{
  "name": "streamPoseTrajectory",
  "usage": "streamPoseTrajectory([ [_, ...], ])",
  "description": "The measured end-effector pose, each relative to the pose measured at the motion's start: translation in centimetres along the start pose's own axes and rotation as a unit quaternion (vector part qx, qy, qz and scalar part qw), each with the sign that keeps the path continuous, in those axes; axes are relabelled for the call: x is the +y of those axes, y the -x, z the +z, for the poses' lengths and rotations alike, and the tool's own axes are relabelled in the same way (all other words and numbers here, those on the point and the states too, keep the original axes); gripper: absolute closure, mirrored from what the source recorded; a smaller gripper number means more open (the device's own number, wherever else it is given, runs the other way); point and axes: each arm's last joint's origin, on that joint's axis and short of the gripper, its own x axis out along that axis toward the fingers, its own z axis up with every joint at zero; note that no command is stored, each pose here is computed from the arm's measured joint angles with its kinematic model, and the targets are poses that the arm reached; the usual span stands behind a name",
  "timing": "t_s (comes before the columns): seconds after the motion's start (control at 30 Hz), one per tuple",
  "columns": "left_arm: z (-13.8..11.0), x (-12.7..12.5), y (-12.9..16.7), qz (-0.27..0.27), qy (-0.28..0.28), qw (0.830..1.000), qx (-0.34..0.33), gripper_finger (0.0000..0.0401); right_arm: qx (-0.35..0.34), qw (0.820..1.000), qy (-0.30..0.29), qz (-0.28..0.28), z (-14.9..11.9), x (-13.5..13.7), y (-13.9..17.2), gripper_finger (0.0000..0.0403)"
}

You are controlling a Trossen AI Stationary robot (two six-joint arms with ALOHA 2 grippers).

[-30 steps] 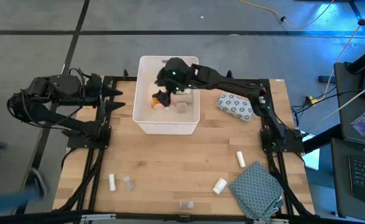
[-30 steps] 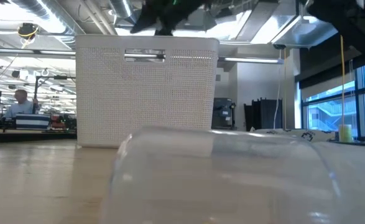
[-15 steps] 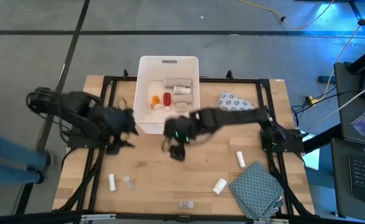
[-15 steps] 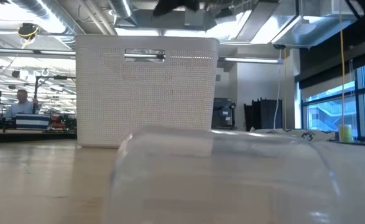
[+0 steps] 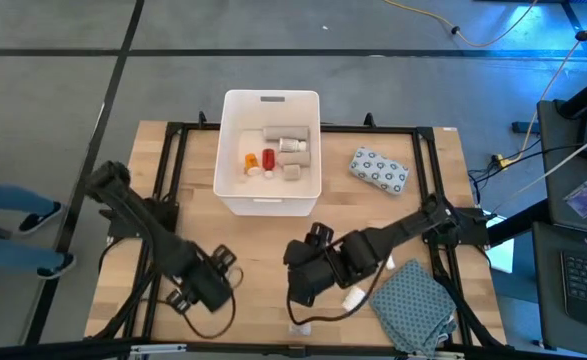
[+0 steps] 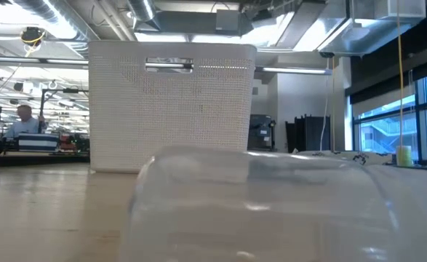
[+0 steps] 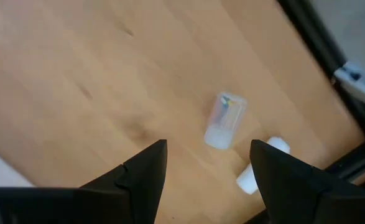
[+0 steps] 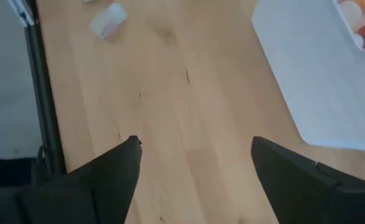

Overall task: Pick & place medical supplies in basket/bin
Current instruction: Put the top transparent pill bottle into the white bin

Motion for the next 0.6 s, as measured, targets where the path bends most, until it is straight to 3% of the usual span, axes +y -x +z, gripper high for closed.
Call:
streamPoseTrajectory([
  [0.23, 1.4, -2.1, -3.9, 0.024, 0.009, 0.998, 0.061, 0.0178, -0.006, 1.0, -0.006, -0.018, -1.0, 0.8, 0.5, 0.0099],
  [0.43, 1.4, -2.8, -4.2, 0.026, 0.003, 0.998, 0.065, 0.018, 0.0, 1.0, -0.001, -0.024, -1.1, 0.7, 0.5, 0.0099],
  [0.6, 1.4, -2.8, -4.2, 0.032, 0.037, 0.997, 0.068, 0.0173, 0.006, 1.0, 0.003, -0.03, -1.3, 0.5, 0.5, 0.0099],
])
